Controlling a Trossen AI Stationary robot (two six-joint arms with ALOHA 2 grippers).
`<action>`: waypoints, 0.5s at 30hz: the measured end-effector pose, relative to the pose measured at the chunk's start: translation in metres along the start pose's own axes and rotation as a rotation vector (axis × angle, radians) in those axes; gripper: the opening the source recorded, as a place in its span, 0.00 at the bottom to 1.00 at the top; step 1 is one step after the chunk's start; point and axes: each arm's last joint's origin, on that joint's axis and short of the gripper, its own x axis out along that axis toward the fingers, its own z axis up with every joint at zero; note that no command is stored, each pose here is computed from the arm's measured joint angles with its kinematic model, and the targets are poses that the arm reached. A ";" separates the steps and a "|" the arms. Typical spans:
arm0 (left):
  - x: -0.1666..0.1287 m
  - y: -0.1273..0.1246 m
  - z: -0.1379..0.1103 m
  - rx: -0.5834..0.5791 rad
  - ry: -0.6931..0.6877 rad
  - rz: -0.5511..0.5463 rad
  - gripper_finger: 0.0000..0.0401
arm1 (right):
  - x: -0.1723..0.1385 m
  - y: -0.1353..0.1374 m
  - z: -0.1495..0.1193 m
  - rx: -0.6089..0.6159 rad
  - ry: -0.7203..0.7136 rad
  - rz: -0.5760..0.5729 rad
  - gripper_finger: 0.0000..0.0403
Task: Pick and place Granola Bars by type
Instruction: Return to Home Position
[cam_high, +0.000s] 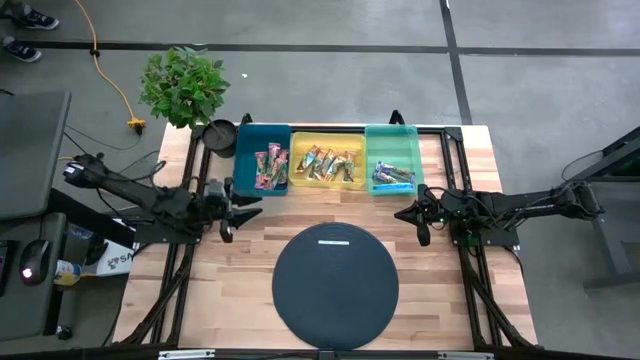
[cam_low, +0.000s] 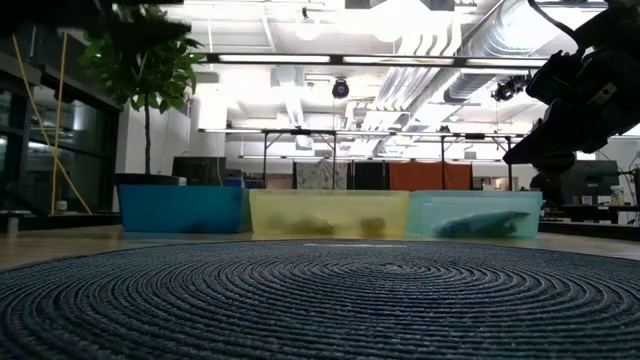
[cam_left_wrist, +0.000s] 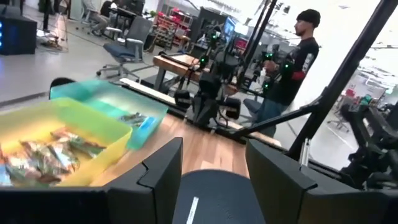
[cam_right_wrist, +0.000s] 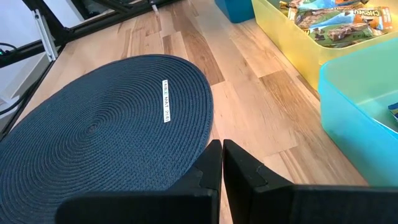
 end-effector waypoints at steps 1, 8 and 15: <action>0.000 0.002 -0.007 0.001 0.001 0.002 0.44 | 0.000 0.000 0.000 0.000 0.000 0.000 0.00; -0.002 0.019 -0.044 0.059 0.070 0.064 0.44 | 0.000 0.000 0.000 0.000 0.000 0.000 0.00; 0.000 0.040 -0.055 0.057 0.053 0.013 0.35 | 0.000 0.000 0.000 0.000 0.000 -0.001 0.00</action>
